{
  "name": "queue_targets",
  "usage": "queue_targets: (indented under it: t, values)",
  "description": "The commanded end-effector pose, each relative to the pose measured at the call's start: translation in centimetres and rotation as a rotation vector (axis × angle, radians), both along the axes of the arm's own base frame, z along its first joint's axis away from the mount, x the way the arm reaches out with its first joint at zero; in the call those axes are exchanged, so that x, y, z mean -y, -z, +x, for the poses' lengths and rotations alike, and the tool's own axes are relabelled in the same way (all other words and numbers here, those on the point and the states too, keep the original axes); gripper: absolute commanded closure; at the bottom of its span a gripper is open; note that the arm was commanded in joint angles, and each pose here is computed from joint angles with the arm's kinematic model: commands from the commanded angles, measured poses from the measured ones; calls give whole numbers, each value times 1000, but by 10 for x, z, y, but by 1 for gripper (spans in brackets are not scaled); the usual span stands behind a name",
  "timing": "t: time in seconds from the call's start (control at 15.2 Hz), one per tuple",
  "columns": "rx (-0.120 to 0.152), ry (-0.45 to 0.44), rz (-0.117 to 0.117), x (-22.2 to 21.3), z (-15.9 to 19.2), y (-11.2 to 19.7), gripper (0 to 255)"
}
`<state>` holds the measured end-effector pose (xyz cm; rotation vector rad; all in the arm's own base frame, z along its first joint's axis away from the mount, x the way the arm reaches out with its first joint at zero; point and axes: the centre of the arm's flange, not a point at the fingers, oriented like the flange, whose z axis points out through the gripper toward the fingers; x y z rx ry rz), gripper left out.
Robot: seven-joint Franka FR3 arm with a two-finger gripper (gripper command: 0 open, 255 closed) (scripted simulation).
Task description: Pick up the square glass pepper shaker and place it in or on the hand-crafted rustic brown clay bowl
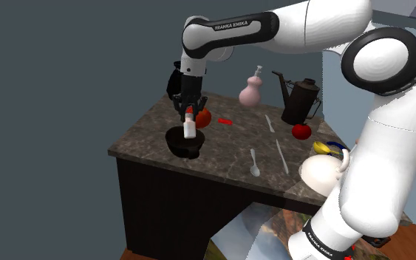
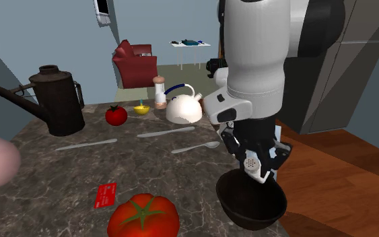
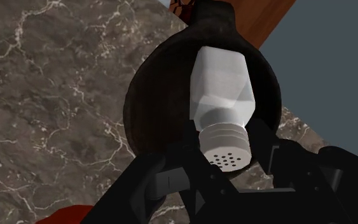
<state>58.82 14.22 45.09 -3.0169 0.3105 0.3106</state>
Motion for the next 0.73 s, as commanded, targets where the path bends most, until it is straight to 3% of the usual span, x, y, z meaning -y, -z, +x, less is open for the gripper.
queue_targets:
  t: [0.0, 0.46, 0.53, 0.66]
  values:
    - [1, 0, 0, 1, 1, 6, 255]
    - [1, 0, 0, 1, 1, 6, 255]
    - [1, 0, 0, 1, 1, 6, 0]
    - [1, 0, 0, 1, 1, 6, 0]
